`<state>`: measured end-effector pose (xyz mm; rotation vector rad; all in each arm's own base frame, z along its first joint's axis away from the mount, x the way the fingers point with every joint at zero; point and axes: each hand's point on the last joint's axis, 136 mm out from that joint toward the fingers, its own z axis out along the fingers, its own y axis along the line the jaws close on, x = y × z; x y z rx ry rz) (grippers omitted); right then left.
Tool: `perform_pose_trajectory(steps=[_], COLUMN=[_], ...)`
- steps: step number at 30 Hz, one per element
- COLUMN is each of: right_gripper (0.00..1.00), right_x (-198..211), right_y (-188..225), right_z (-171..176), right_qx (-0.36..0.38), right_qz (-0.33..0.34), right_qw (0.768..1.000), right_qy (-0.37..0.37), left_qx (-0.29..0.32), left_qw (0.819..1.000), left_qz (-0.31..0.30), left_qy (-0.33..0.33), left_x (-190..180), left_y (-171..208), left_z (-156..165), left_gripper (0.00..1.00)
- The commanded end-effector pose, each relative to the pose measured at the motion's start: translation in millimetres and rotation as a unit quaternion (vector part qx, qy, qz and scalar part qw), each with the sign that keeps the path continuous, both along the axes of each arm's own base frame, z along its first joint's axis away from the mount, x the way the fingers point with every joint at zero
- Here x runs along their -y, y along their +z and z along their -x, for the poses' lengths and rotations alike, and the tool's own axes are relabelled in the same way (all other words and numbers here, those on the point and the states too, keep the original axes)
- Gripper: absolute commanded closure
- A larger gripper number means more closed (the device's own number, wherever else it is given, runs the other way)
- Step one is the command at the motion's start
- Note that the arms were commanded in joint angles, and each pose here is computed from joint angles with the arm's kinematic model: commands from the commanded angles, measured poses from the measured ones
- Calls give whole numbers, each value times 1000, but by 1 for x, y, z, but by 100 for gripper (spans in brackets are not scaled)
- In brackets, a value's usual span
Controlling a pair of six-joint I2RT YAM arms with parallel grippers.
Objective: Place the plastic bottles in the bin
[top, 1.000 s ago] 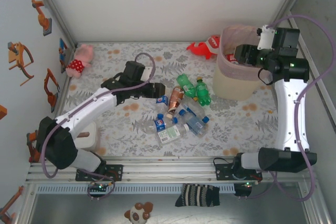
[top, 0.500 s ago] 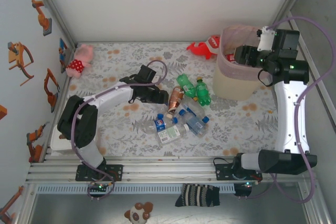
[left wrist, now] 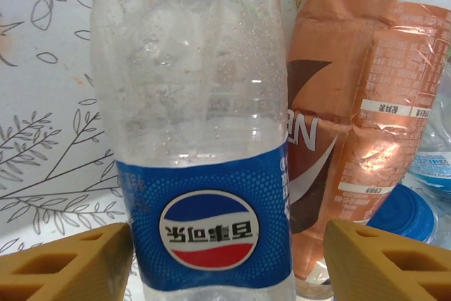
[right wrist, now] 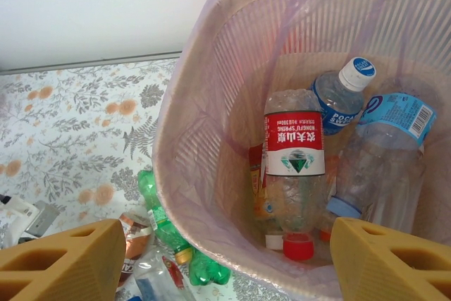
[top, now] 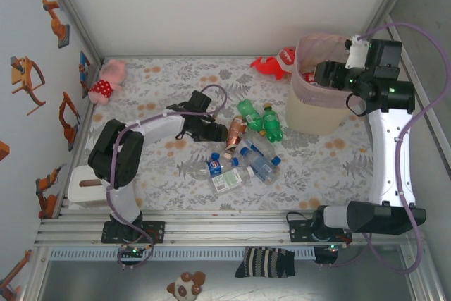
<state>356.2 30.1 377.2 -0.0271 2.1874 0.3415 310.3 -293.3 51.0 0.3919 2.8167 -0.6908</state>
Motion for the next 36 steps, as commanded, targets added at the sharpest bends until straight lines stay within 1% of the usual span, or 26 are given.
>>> perform_pose_trajectory(steps=[1,9,12,18,22,26,30,33,36], right_gripper=[25,25,25,25,26,26,27,27,27], right_x=[-5,-5,-6,-6,-7,-13,-23,-33,-46], right_y=[4,5,5,7,10,17,25,32,42], right_z=[2,2,2,3,4,7,10,12,16], right_qx=[8,9,9,13,17,28,44,58,79], right_qz=[-9,-10,-11,-12,-16,-27,-42,-61,-84], right_qw=[1000,1000,1000,1000,1000,999,998,995,991], right_qy=[6,7,8,9,9,15,28,44,69], left_qx=[-9,-26,-30,-18,0,26,63,102,147], left_qw=[1000,1000,1000,1000,1000,999,998,994,985], left_qz=[14,0,-7,-16,-20,-15,5,40,88], left_qy=[-2,0,2,3,8,14,17,1,-23], left_x=[7,2,0,-5,-10,-17,-20,-15,-6], left_y=[0,-12,-15,-8,4,26,59,91,129], left_z=[-2,0,1,-1,-4,-9,-15,-15,-12], left_gripper=[31,36,39,46,48,49,48,49,49])
